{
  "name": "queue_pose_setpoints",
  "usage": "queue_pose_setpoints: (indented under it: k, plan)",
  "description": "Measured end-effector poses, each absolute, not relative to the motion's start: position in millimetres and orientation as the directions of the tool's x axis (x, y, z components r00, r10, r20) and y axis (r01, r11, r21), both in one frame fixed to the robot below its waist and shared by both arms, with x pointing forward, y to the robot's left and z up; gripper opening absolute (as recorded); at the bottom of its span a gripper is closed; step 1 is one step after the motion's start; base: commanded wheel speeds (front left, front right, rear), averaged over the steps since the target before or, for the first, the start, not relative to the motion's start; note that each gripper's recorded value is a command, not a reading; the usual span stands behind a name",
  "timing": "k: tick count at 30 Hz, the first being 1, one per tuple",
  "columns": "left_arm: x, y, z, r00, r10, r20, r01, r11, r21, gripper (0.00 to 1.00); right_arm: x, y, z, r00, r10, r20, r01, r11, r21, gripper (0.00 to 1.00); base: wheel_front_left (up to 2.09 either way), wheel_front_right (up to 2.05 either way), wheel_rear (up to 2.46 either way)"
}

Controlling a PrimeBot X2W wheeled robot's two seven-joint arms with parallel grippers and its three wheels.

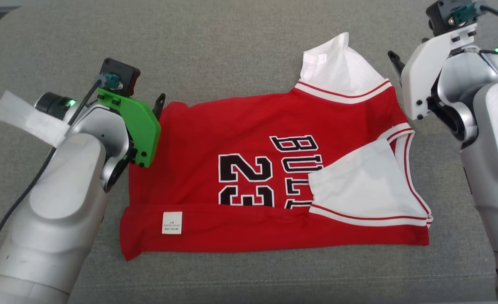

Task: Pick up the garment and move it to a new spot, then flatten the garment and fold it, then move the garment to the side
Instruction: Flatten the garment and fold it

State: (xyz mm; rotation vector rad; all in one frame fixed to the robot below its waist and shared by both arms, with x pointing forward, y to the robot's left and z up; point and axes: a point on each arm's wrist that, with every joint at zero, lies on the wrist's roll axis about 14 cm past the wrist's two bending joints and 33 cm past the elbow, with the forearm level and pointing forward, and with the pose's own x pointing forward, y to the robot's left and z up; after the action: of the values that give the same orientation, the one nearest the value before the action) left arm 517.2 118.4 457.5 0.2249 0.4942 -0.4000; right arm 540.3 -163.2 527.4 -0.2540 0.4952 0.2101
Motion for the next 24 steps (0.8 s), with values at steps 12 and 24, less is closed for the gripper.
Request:
queue_pose_setpoints:
  k: [12, 24]
  plan:
    - [547, 113, 390, 0.634, -0.275, -0.723, 0.468, 0.880, 0.076, 1.00, 591, -174, 496, 0.835, 0.105, -0.541, -0.284, 0.923, -0.258, 1.00, 0.00, 0.00, 0.00]
    - [556, 106, 394, 0.607, -0.299, -0.736, 0.478, 0.878, 0.038, 1.00, 602, -179, 483, 0.829, 0.095, -0.552, -0.288, 0.917, -0.275, 1.00, 0.00, 0.00, 0.00]
